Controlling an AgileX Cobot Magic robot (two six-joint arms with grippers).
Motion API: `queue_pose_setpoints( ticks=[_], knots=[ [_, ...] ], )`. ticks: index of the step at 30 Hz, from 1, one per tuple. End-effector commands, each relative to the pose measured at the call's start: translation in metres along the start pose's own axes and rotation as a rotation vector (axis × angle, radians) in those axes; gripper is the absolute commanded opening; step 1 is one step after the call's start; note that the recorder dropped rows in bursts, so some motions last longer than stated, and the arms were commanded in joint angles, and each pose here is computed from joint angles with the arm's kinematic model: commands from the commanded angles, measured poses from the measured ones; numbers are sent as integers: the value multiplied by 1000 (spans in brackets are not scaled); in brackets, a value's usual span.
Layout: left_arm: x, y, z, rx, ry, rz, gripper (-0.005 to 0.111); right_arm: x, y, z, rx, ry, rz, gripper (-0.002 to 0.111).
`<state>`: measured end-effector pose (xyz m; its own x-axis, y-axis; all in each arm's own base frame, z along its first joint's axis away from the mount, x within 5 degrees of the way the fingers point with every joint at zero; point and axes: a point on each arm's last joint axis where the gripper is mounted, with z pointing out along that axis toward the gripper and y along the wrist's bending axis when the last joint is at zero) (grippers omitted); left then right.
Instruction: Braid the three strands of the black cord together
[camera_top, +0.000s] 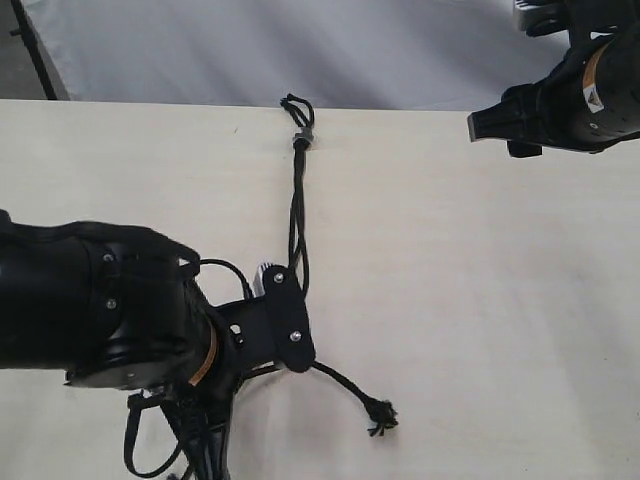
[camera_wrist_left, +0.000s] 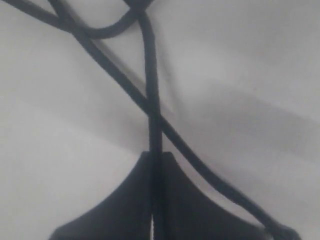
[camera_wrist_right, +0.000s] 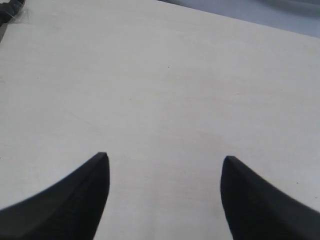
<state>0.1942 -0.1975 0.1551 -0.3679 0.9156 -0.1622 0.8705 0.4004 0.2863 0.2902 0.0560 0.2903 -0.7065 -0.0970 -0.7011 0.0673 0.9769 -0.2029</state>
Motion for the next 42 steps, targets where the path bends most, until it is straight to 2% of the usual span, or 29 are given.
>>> queue_pose_setpoints(
  ticks=[1, 5, 7, 11, 17, 22, 25, 30, 35, 42],
  knots=[
    [11, -7, 9, -6, -40, -6, 2, 0, -2, -2, -3, -5, 11, 61],
    [19, -17, 17, 24, -107, 9, 2, 0, -2, -2, -3, -5, 11, 61],
    [22, -19, 19, 37, -111, -19, 2, 0, -2, -2, -3, -5, 11, 61],
    [27, -23, 21, 63, -101, -104, 2, 0, -2, -2, -3, -5, 11, 61],
    [21, -33, 18, 150, -135, -301, 2, -1, -2, -2, -6, -9, 11, 61],
    [7, -49, 9, 179, -174, -267, 2, -2, -1, -2, -18, -23, 11, 61],
    [2, -43, -3, 172, -191, -311, 2, -2, -1, -2, -18, -23, 11, 61],
    [11, -20, -16, 85, -196, -267, 2, -1, 0, -2, -27, -19, 23, 61],
    [32, -2, -4, 10, -138, -213, 2, -1, 0, -2, -27, -19, 23, 61],
    [57, 14, 19, 21, -167, -302, 2, -1, 1, -2, -31, -17, 29, 61]
  ],
)
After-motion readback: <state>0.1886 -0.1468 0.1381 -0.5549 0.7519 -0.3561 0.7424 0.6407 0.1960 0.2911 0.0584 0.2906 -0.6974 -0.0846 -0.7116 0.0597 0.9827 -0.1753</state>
